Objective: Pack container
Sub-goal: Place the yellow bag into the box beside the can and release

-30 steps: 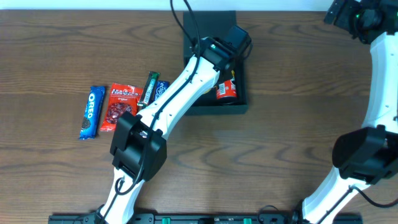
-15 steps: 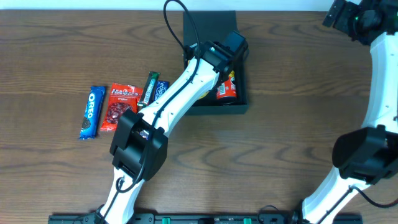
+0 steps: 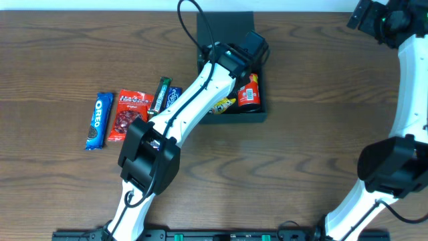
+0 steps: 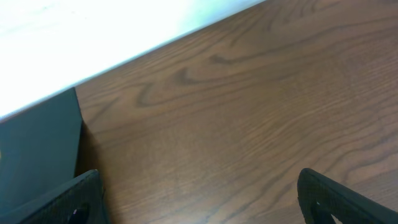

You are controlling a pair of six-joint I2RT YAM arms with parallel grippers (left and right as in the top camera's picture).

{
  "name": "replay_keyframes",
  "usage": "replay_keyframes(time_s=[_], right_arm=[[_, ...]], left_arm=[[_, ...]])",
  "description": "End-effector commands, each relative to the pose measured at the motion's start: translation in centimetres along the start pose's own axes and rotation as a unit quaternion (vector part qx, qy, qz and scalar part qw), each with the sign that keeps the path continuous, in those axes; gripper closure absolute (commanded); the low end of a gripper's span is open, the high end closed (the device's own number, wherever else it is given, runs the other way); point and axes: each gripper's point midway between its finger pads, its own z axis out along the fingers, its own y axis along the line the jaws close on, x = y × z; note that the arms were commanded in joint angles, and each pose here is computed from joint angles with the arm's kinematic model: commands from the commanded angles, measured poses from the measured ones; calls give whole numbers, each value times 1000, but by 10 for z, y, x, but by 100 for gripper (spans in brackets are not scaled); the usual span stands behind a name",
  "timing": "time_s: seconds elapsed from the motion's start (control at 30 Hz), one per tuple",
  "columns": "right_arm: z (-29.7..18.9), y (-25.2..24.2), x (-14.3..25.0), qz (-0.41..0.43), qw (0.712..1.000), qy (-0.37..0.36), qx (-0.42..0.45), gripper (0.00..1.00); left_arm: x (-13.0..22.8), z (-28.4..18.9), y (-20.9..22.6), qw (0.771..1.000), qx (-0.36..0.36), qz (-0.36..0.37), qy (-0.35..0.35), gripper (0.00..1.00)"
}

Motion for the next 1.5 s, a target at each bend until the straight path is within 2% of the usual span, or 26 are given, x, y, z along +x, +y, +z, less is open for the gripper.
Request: replay_keyframes(time_s=[0.0,0.1,0.17,0.3,0.47,0.77,1.0,1.17,1.3,1.47], right_arm=[[5,-2,2,7,1000,6,2,1],[5,-2,2,7,1000,6,2,1],[5,-2,2,7,1000,5,2,1],[5,-2,2,7,1000,5,2,1],[5,-2,2,7,1000,6,2,1],[5,-2,2,7,1000,6,2,1],[5,-2,0,5,1000,2,1,1],[5,-2,0,5,1000,1,1,1],[5,-2,1,5,1000,2,1,1],[5,-2,0,5,1000,2,1,1]], left_arm=[[-5,-5,0,999,4,40,-9,53],[-6,-4,2,996,-3,84,-14,87],[-5,0,7,995,-12,100,-14,94],[6,20,14,992,-22,127,-6,94],[28,44,7,983,13,182,24,94],[33,67,11,984,20,178,16,94],[17,46,-17,970,74,232,-5,94],[-8,11,-35,966,105,233,-46,94],[-17,6,-31,967,96,227,-58,94],[-9,29,-13,971,69,226,-32,94]])
